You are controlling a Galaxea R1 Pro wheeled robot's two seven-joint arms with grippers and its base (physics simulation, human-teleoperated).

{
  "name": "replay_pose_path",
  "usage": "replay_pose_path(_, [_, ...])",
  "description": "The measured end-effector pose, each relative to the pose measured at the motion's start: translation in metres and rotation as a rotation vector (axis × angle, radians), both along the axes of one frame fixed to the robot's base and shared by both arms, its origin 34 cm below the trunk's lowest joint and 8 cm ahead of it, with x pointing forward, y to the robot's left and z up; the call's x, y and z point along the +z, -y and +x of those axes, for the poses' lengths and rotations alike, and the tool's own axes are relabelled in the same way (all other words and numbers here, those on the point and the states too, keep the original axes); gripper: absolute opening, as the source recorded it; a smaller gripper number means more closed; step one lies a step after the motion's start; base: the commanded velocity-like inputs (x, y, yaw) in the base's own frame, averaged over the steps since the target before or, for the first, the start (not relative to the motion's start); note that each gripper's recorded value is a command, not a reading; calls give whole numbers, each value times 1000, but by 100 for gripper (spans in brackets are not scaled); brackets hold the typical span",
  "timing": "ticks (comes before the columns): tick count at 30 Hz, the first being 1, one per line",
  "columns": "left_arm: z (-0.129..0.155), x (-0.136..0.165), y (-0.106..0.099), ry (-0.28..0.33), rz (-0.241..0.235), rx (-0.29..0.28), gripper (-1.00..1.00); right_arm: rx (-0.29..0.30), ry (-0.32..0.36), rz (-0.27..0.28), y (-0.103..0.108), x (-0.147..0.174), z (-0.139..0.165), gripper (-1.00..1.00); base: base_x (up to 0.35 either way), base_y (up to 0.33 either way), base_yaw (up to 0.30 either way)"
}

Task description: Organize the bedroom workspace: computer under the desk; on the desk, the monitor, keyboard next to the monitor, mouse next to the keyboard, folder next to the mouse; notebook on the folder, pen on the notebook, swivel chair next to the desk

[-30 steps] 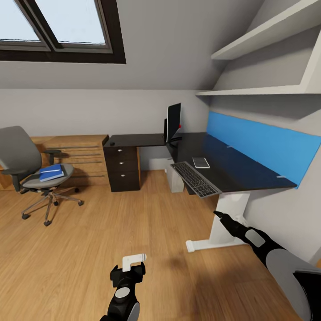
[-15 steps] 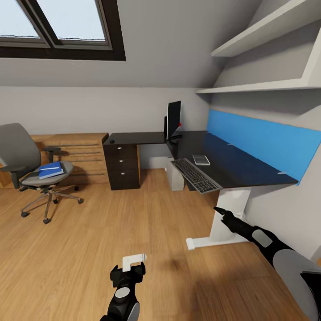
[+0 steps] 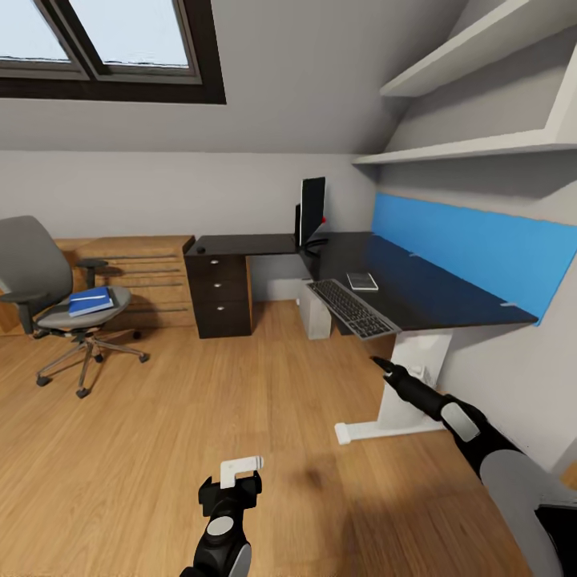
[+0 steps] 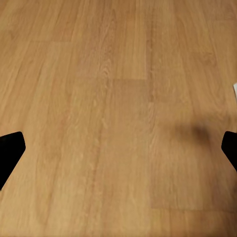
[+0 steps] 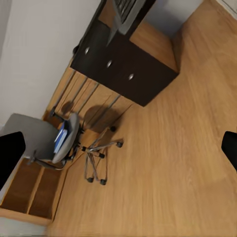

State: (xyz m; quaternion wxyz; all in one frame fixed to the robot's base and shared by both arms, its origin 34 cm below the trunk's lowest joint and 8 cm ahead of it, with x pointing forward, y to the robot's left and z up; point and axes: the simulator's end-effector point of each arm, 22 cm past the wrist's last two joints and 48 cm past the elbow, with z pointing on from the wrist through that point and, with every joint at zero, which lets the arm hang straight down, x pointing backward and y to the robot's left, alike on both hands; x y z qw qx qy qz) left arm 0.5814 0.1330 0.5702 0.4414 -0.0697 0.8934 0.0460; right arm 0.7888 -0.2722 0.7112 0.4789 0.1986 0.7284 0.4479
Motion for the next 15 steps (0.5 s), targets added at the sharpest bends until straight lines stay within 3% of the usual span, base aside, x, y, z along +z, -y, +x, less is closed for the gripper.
replay_pose_path(1, [0, -2, 0, 0, 0, 0, 100, 7, 14, -1, -5, 1, -1, 100, 0, 0, 0])
replay_pose_path(2, [-1, -4, 0, 0, 0, 0, 100, 18, 76, -20, -22, 8, -8, 100, 0, 0, 0])
replay_pose_path(5, [-2, -10, 0, 0, 0, 0, 100, -29, 132, -74, -28, 6, -20, 100, 0, 0, 0])
replay_pose_path(7, [-3, -15, 0, 0, 0, 0, 100, -108, 142, -115, -21, 2, -29, 100, 0, 0, 0])
replay_pose_path(8, [-3, -17, 0, 0, 0, -1, 100, -208, 124, -121, -7, 3, -35, 100, 0, 0, 0])
replay_pose_path(9, [-3, -17, 0, 1, 0, -1, 100, -299, 94, -93, 9, 6, -41, 100, 0, 0, 0])
replay_pose_path(11, [-3, -16, 1, 2, 1, -4, 100, -364, 59, -29, 21, 7, -47, 100, 0, 0, 0])
replay_pose_path(15, [-3, -16, 1, 4, 1, -5, 100, -431, 18, 118, 37, 9, -53, 100, 0, 0, 0])
